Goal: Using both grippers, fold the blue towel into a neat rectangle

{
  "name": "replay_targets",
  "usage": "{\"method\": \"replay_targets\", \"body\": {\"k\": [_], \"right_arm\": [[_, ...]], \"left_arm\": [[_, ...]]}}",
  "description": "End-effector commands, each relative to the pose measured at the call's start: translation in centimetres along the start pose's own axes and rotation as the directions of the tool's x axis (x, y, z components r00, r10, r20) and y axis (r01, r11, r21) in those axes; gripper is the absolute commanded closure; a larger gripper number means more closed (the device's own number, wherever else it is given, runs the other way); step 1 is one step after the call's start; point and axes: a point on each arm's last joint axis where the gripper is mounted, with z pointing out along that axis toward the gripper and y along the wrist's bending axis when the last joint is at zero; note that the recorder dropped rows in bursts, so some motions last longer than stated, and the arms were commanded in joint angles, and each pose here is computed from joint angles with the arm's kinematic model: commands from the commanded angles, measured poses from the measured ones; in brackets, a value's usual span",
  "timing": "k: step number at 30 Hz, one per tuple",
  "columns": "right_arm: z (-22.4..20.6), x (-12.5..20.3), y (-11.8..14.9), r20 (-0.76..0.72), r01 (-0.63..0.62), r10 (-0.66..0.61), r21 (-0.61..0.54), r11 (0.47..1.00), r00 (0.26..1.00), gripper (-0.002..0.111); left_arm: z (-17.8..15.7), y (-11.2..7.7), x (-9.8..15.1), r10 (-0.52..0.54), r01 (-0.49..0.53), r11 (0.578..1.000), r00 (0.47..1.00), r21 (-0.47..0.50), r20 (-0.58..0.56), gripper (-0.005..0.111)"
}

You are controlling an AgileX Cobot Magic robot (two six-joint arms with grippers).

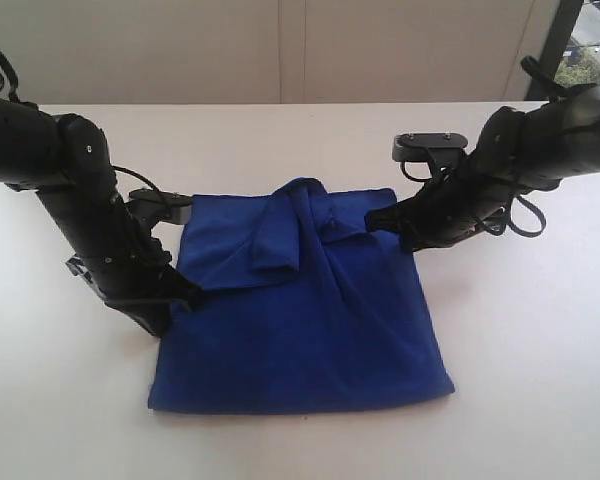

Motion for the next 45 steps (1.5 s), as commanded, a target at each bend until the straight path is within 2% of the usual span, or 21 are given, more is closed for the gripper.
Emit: {"method": "replay_targets", "body": {"k": [1,4,8,11,12,14,17,21,23,27,36,41,45], "right_arm": [[-0.6,-0.2,0.0,0.008,-0.003,0.003,-0.001,1.000,1.000,0.108],[-3.7,-1.5,0.6,0.095,-0.023,0.025,-0.014,1.000,0.995,0.108],[-7.5,-3.0,1.8,0.189,-0.105,0.122,-0.095,0.990,0.975,0.108],[-5.9,-3.4,2.6,0.081,-0.178,0.203,-0.246,0.953,0.976,0.108],[-4.5,-3.4,2.9,0.009,-0.240,0.258,-0.333,0.912,0.966,0.108],[-2.5,-3.0,2.9,-0.090,-0.352,0.345,-0.397,0.848,0.934,0.108],[-1.4,-2.6,3.0,-0.130,-0.390,0.370,-0.403,0.828,0.920,0.107],[-1.1,-2.9,3.1,-0.140,-0.476,0.465,-0.435,0.764,0.874,0.076],[-0.3,-2.7,3.1,-0.175,-0.514,0.492,-0.443,0.734,0.853,0.070],[1.4,-2.2,3.1,-0.244,-0.597,0.552,-0.453,0.662,0.798,0.070],[2.0,-2.7,3.3,-0.234,-0.620,0.600,-0.518,0.589,0.765,0.070],[2.1,-3.0,3.3,-0.185,-0.580,0.593,-0.558,0.593,0.784,0.070],[2.4,-3.0,3.0,-0.164,-0.579,0.600,-0.543,0.607,0.783,0.070]], "left_arm": [[-0.7,-0.3,0.3,-0.003,0.004,1.000,1.000,0.016,-0.027,0.107],[-4.1,-1.2,-0.1,0.027,-0.027,0.999,0.999,0.023,0.019,0.107],[-8.4,-1.9,-0.8,0.064,-0.062,0.998,0.982,-0.014,0.179,0.107],[-8.8,-2.1,-1.0,0.058,-0.059,0.998,0.979,-0.002,0.197,0.107],[-8.6,-2.1,-0.8,0.057,-0.058,0.998,0.983,0.005,0.173,0.107],[-8.5,-2.2,-0.6,0.057,-0.059,0.998,0.987,0.013,0.148,0.107],[-8.6,-2.2,-0.7,0.059,-0.061,0.998,0.986,0.009,0.158,0.107],[-8.6,-2.1,-0.9,0.059,-0.060,0.998,0.983,0.003,0.176,0.107],[-8.6,-2.1,-1.0,0.059,-0.060,0.998,0.981,0.000,0.185,0.107],[-8.6,-2.1,-1.0,0.059,-0.060,0.998,0.980,-0.001,0.190,0.107],[-8.6,-2.1,-1.0,0.059,-0.060,0.998,0.980,-0.001,0.190,0.107],[-8.6,-2.1,-1.0,0.059,-0.060,0.998,0.980,-0.001,0.190,0.107],[-8.6,-2.1,-1.0,0.059,-0.060,0.998,0.980,-0.001,0.190,0.107]]}}
